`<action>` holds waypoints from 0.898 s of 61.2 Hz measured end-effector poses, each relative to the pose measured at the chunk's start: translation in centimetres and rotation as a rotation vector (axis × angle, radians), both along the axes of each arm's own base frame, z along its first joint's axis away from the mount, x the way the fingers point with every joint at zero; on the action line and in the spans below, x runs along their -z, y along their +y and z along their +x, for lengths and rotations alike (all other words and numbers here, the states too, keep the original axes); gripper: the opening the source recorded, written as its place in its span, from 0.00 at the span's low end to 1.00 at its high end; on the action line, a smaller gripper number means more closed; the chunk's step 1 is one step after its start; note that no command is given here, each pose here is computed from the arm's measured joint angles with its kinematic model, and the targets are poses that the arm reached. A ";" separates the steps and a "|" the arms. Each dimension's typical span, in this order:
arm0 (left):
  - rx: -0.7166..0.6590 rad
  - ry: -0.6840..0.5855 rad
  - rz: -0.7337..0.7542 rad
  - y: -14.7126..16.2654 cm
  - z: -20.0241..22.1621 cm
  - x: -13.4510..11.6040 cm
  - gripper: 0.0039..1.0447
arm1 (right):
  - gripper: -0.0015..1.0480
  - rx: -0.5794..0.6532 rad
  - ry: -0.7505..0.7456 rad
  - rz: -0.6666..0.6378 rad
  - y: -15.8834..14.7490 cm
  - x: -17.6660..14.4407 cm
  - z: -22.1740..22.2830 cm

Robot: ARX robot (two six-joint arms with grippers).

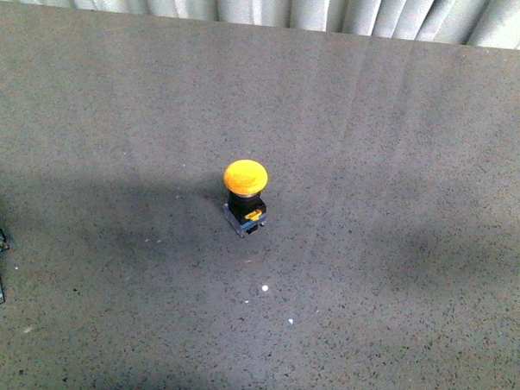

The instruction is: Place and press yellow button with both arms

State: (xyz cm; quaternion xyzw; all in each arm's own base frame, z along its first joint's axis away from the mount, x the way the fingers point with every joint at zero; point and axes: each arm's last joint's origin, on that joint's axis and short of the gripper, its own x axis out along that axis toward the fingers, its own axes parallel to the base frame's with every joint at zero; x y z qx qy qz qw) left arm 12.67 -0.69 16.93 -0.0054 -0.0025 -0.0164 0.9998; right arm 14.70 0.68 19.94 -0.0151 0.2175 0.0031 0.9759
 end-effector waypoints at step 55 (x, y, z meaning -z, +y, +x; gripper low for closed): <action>-0.028 0.024 0.003 0.6 -2.7 0.4 0.01 | 0.06 -0.380 0.308 -0.010 15.8 4.3 15.5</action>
